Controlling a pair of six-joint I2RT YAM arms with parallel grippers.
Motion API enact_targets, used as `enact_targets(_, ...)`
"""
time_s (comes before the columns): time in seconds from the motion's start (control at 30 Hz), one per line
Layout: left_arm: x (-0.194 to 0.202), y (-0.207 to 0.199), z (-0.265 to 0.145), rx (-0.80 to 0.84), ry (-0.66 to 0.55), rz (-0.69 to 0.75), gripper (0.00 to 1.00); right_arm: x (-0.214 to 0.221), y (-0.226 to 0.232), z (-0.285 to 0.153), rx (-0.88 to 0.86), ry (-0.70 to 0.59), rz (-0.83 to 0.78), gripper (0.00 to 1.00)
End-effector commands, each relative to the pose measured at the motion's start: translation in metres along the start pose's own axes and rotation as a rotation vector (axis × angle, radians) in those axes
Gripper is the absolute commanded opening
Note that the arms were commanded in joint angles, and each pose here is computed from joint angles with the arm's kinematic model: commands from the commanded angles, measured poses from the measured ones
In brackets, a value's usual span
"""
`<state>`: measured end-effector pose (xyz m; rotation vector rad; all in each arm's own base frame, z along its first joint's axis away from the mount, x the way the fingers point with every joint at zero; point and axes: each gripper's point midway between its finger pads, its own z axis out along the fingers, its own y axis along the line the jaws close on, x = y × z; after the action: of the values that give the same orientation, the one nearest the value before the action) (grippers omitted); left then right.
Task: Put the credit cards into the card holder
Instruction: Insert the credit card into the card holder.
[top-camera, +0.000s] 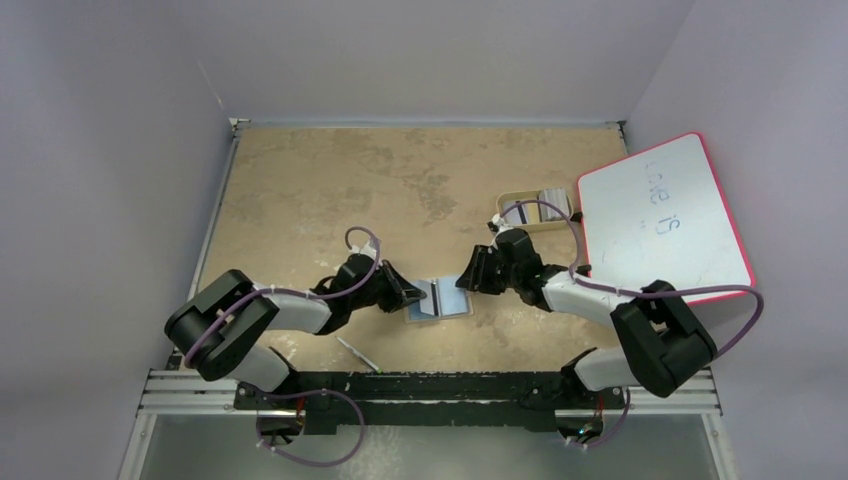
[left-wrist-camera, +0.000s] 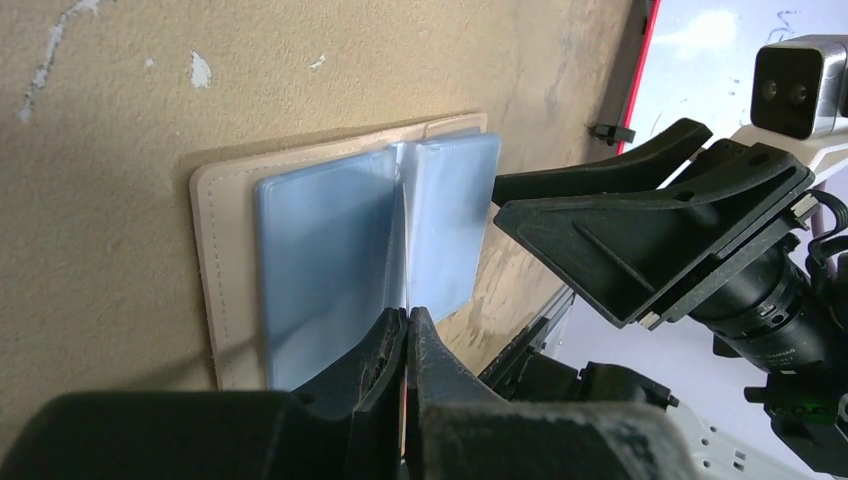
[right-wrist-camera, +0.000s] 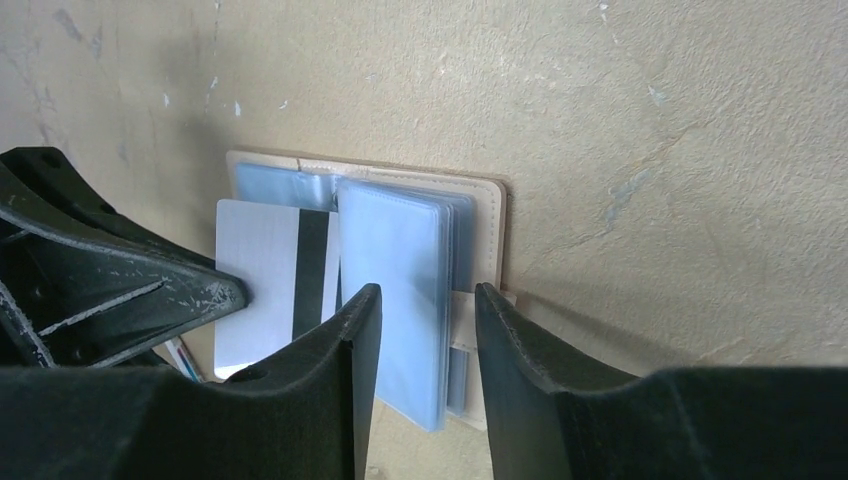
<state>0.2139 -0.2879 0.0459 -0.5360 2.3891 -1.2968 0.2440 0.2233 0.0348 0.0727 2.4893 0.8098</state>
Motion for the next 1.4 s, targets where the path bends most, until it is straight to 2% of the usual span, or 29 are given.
enact_targets(0.0,-0.003,-0.025,0.003,0.090,-0.021,0.018,0.00,-0.006,-0.003,0.002,0.029,-0.014,-0.035,0.41)
enact_targets(0.23,0.002,-0.029,0.004,0.113,-0.002,0.034,0.00,0.004,-0.009,0.008,0.029,0.009,-0.019,0.32)
enact_targets(0.5,0.002,-0.026,0.000,0.064,-0.017,0.152,0.00,0.007,-0.016,0.006,0.055,0.001,-0.010,0.22)
enact_targets(0.73,0.003,-0.029,0.004,0.021,0.025,0.236,0.00,0.006,-0.015,0.007,0.049,-0.001,-0.013,0.22)
enact_targets(1.37,-0.002,-0.011,0.009,-0.066,0.034,0.262,0.00,0.005,-0.014,0.007,0.047,0.004,-0.022,0.22)
